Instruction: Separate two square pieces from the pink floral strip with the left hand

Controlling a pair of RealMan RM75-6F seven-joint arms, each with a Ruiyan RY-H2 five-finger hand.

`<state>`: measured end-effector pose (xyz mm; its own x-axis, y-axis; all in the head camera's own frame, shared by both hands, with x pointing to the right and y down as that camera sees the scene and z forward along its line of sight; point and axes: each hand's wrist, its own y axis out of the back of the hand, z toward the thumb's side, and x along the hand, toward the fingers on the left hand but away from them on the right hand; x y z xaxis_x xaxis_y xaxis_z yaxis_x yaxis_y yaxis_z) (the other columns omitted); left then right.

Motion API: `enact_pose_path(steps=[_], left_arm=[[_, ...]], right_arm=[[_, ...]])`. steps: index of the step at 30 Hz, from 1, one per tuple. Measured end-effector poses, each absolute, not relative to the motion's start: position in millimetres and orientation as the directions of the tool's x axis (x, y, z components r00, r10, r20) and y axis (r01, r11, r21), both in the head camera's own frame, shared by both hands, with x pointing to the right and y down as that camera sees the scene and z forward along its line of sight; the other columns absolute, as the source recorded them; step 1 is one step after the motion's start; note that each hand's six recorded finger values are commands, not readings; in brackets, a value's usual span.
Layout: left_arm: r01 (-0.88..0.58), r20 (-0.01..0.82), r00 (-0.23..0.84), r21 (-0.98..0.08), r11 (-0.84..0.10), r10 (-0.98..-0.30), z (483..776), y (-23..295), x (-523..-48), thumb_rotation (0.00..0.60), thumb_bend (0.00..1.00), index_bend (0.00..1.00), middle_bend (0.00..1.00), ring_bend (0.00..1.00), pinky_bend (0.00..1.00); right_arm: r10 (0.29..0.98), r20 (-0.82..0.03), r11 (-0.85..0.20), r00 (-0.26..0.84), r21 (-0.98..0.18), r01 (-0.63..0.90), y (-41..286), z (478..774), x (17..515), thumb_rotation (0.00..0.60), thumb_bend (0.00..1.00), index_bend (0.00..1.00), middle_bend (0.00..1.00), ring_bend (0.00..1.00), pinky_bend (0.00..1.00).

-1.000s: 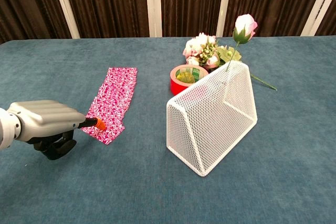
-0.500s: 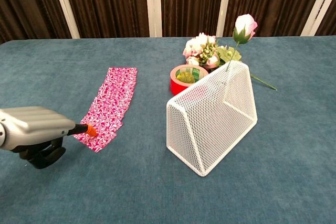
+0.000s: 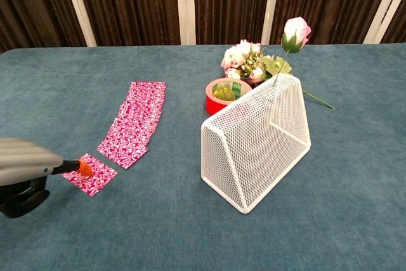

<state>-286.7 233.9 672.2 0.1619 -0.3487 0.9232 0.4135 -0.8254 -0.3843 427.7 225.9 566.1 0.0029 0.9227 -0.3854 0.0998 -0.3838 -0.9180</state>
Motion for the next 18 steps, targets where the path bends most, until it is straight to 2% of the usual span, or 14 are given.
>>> enact_pose_path(steps=[4,11,18], left_arm=[[0.408,0.925,0.163,-0.379,-0.830,-0.343,663.0,235.8,-290.8,0.600,0.90,0.12,0.85,0.73,0.69],[0.421,0.946,0.165,-0.324,-0.847,-0.280,650.1,249.1,-297.3,0.600,0.91,0.12,0.85,0.73,0.69],[0.416,0.954,0.161,-0.298,-0.859,-0.253,634.3,254.2,-300.3,0.600,0.91,0.12,0.85,0.73,0.69]], right_arm=[[0.922,-0.387,-0.386,0.005,-0.917,0.100,226.0,566.7,426.9,0.600,0.18,0.00,0.09,0.24,0.31],[0.923,-0.385,-0.384,0.010,-0.918,0.103,225.6,566.2,425.1,0.600,0.18,0.00,0.09,0.24,0.31],[0.923,-0.384,-0.383,0.011,-0.918,0.105,225.5,566.3,425.2,0.600,0.18,0.00,0.09,0.24,0.31]])
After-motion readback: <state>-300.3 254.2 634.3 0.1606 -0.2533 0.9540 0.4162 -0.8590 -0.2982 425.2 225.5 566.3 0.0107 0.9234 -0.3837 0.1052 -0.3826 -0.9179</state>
